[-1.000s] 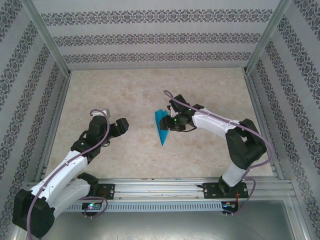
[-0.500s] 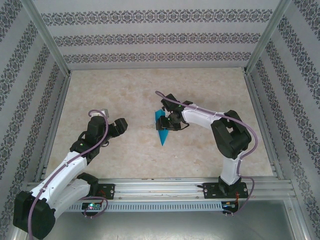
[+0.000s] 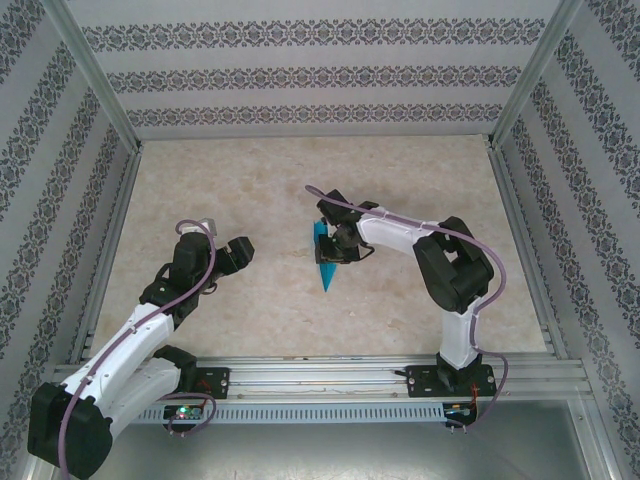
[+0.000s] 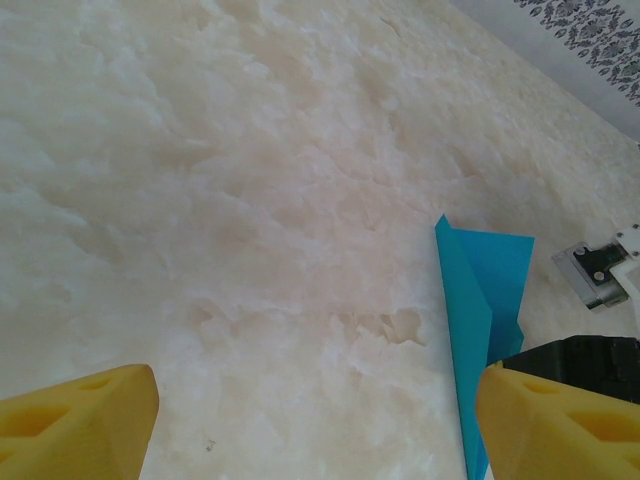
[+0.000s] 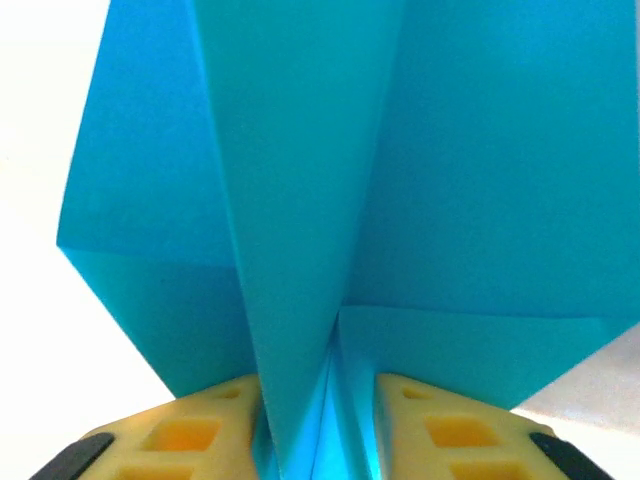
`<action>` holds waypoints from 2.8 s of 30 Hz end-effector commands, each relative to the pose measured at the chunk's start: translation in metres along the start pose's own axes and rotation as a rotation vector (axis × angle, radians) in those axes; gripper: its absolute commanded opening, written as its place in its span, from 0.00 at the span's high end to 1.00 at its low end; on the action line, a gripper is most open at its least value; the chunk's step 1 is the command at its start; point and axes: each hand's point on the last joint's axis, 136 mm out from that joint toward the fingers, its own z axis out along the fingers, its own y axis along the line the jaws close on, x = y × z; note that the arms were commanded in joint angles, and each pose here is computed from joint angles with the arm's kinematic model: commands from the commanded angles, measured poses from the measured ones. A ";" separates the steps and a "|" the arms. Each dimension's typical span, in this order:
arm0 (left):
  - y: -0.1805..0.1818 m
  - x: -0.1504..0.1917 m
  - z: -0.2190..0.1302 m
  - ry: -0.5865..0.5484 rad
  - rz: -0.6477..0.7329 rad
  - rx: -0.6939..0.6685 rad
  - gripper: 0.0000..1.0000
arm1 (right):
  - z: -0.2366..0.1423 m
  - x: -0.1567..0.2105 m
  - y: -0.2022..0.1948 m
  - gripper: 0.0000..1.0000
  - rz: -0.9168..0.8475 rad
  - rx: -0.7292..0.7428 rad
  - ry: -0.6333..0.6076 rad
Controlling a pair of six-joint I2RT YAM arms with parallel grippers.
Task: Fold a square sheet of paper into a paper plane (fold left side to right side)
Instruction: Pick up the paper plane at the center of the table, then place the paper plane at the center of the table.
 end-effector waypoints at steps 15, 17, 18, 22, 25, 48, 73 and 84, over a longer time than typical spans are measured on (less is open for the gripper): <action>0.003 -0.004 0.000 -0.021 -0.008 0.017 0.17 | 0.008 0.010 -0.001 0.83 0.026 0.112 0.032; 0.003 -0.003 0.001 -0.019 -0.011 0.016 0.17 | 0.010 0.011 -0.001 0.84 0.028 0.120 0.031; 0.003 -0.003 0.001 -0.018 -0.010 0.018 0.17 | 0.011 0.011 0.000 0.85 0.030 0.126 0.032; 0.004 -0.003 0.001 -0.018 -0.012 0.018 0.17 | 0.014 0.013 0.001 0.87 0.036 0.140 0.033; 0.004 -0.003 0.001 -0.017 -0.012 0.019 0.17 | 0.017 0.015 0.001 0.90 0.038 0.159 0.042; 0.004 -0.003 -0.003 -0.008 -0.021 0.043 0.16 | -0.053 -0.077 -0.018 1.00 0.115 0.222 -0.166; -0.009 0.010 -0.008 0.090 0.033 0.136 0.00 | 0.001 -0.122 -0.038 1.00 0.099 0.244 0.001; -0.005 0.012 -0.007 0.119 0.047 0.106 0.00 | 0.013 -0.122 -0.040 1.00 0.099 0.245 0.028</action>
